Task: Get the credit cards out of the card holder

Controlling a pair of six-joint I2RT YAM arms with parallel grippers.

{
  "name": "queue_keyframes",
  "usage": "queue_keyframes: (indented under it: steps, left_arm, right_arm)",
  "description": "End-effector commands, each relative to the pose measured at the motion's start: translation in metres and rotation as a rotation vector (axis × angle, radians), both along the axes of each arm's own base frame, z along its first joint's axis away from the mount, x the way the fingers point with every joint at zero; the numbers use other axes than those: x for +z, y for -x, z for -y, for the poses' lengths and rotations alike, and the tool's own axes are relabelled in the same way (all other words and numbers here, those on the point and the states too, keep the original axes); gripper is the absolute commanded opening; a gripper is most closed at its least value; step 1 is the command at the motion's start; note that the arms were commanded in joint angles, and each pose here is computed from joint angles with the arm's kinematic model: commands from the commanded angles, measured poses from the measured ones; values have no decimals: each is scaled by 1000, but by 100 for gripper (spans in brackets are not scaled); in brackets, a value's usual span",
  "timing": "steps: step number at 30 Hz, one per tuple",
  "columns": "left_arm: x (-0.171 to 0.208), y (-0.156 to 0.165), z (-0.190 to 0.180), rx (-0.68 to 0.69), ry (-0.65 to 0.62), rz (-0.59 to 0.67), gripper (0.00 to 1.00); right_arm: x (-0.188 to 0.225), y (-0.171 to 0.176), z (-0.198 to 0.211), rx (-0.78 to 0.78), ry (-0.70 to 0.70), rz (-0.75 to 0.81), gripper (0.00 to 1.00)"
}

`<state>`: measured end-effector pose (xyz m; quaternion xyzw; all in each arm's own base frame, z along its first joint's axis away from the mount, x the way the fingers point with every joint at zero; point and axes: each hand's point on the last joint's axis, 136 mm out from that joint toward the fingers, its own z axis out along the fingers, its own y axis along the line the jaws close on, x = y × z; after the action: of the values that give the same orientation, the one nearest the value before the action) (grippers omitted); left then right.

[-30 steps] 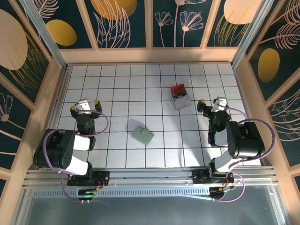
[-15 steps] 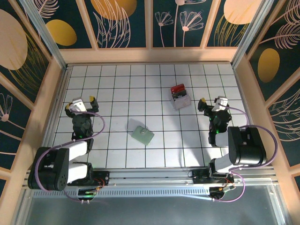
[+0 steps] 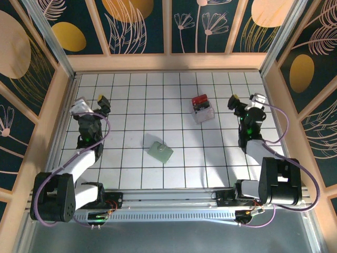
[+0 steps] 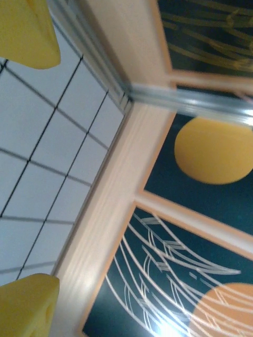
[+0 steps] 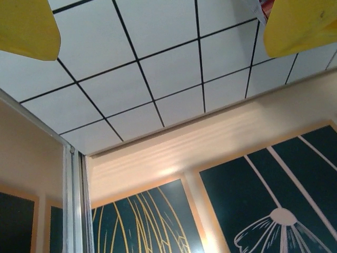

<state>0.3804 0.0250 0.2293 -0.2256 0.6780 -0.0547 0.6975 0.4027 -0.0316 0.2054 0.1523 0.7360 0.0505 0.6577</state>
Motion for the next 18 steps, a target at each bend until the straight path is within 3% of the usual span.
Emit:
queue_keyframes:
  steps: [1, 8, 18]
  left_arm:
    - [-9, -15, 23, -117, 180, -19, 99]
    - [-21, -43, 102, -259, 182, -130, 99]
    - [-64, -59, 213, -481, 116, -302, 99]
  right_arm:
    - [-26, -5, 4, -20, -117, -138, 99]
    - [-52, -25, -9, 55, -218, -287, 99]
    - [-89, -49, -56, 287, -397, -441, 85]
